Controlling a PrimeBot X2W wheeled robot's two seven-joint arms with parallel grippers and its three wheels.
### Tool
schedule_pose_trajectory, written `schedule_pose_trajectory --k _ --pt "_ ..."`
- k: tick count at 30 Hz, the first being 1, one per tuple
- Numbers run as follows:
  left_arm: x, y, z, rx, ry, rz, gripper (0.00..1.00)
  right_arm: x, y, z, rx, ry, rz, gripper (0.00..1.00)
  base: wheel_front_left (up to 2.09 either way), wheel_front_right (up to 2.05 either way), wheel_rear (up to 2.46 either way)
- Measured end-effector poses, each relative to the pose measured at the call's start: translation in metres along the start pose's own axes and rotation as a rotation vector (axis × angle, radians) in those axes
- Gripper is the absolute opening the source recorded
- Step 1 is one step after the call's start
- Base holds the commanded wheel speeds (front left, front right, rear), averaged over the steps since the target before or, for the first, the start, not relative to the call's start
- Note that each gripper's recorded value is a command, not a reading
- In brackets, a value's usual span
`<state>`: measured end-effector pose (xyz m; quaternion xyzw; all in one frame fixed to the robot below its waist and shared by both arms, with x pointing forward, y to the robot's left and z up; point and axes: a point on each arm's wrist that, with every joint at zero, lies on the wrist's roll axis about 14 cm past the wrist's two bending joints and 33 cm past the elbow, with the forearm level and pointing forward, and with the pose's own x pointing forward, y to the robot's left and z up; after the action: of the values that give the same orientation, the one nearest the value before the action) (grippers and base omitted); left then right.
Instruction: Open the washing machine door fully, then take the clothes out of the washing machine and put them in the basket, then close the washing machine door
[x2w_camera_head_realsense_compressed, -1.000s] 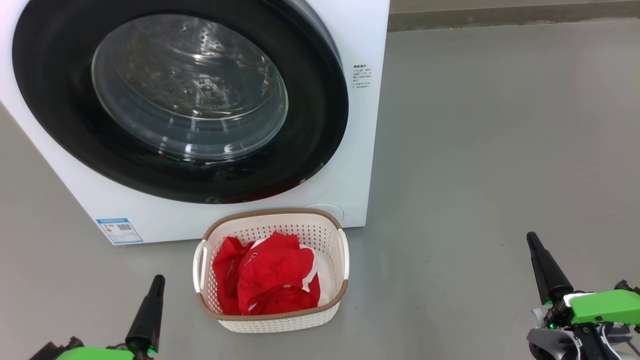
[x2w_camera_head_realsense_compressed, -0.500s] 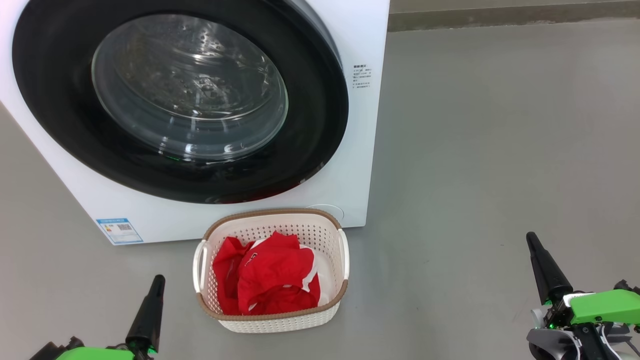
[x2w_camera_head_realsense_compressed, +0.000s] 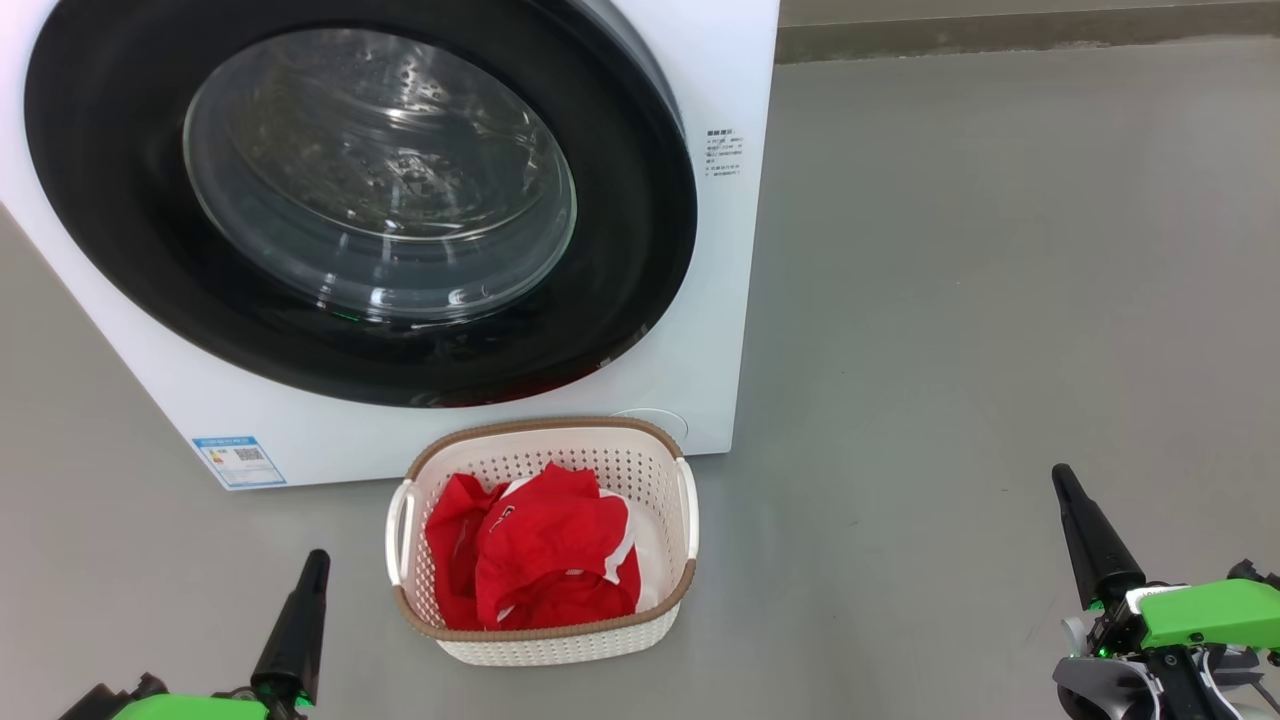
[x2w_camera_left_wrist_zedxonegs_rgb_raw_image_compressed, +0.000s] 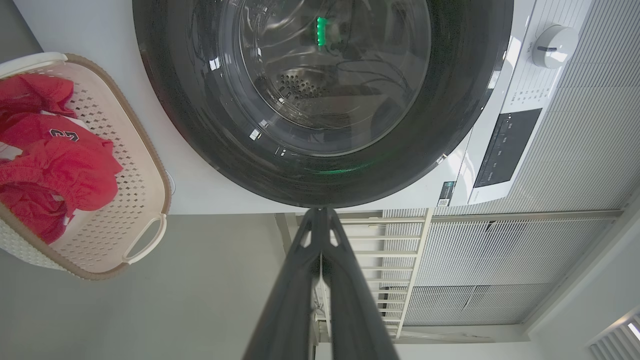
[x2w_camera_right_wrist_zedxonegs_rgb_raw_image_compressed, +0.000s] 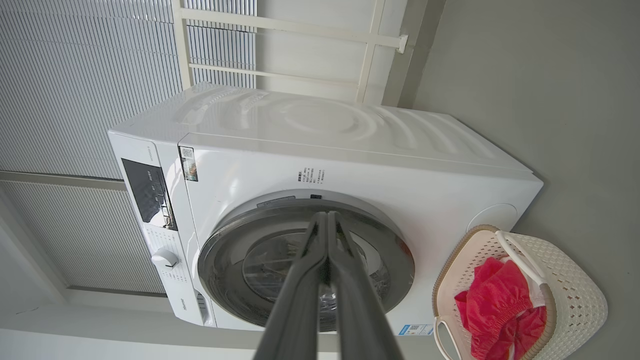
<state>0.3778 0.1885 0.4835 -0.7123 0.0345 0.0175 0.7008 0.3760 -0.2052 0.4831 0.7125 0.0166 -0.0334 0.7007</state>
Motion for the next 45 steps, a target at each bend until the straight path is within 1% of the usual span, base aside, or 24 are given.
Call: schedule_pose_trajectory --k 45 --pt "0.0000 0.0000 -0.0003 -0.003 -0.001 0.000 0.00 -0.0001 -0.0001 0.0005 0.001 -0.003 0.000 0.00 0.00 0.00 0.00"
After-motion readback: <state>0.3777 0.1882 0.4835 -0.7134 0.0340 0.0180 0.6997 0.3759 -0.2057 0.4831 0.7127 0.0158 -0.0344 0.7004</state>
